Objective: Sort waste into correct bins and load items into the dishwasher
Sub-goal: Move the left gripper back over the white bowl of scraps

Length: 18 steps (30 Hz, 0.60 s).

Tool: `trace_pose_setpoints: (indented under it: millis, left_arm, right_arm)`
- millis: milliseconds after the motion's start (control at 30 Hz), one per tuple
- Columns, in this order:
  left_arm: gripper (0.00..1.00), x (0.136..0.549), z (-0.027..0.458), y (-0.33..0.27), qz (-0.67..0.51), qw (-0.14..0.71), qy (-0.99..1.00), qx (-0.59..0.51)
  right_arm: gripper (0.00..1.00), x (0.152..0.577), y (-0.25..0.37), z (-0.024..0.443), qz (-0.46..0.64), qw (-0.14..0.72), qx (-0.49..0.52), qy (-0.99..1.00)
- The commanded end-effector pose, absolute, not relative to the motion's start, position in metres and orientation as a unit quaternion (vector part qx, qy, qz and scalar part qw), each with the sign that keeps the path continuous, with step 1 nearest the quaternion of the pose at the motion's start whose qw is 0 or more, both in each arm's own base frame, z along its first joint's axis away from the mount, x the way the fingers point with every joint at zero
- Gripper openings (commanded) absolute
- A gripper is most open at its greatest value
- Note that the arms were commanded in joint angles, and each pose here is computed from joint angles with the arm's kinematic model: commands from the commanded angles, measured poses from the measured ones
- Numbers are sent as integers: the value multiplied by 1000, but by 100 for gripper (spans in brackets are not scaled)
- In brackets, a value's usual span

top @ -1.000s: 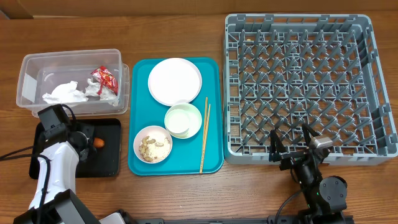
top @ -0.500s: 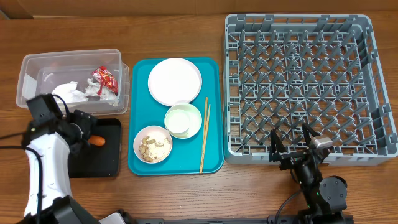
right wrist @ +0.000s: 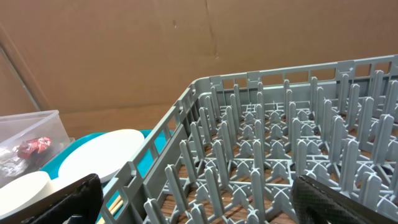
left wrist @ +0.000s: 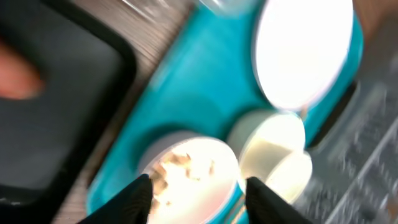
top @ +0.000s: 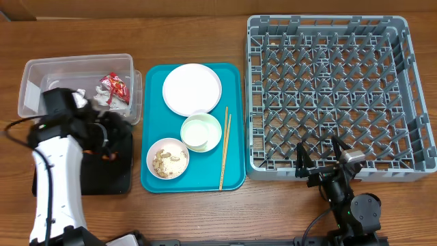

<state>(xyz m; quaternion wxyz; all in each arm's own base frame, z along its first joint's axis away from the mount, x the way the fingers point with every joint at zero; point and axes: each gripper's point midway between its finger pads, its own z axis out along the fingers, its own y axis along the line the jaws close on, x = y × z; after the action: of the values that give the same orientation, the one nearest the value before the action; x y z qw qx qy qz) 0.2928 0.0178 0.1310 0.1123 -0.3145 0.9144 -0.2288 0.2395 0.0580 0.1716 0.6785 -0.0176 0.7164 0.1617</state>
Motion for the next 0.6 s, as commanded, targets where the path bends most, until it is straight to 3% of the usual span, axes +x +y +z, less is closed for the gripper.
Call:
trace_pose_setpoints:
  millis: [0, 133, 367, 467, 567]
  left_arm:
    - [47, 292, 142, -20, -240, 112, 937, -227]
    - [40, 284, 133, -46, -192, 96, 962, -166]
    - [40, 268, 124, -83, -122, 85, 986, -71]
    - [43, 264, 123, -94, -102, 88, 990, -37]
    - [57, 260, 122, -104, -94, 89, 991, -13]
  right_arm:
    - [100, 239, 58, 171, 162, 681, -20, 714]
    - [100, 239, 58, 171, 162, 681, -20, 714]
    - [100, 239, 58, 171, 162, 681, -20, 714]
    - [100, 239, 58, 171, 162, 681, -20, 714]
    - [100, 239, 58, 171, 162, 681, -20, 714]
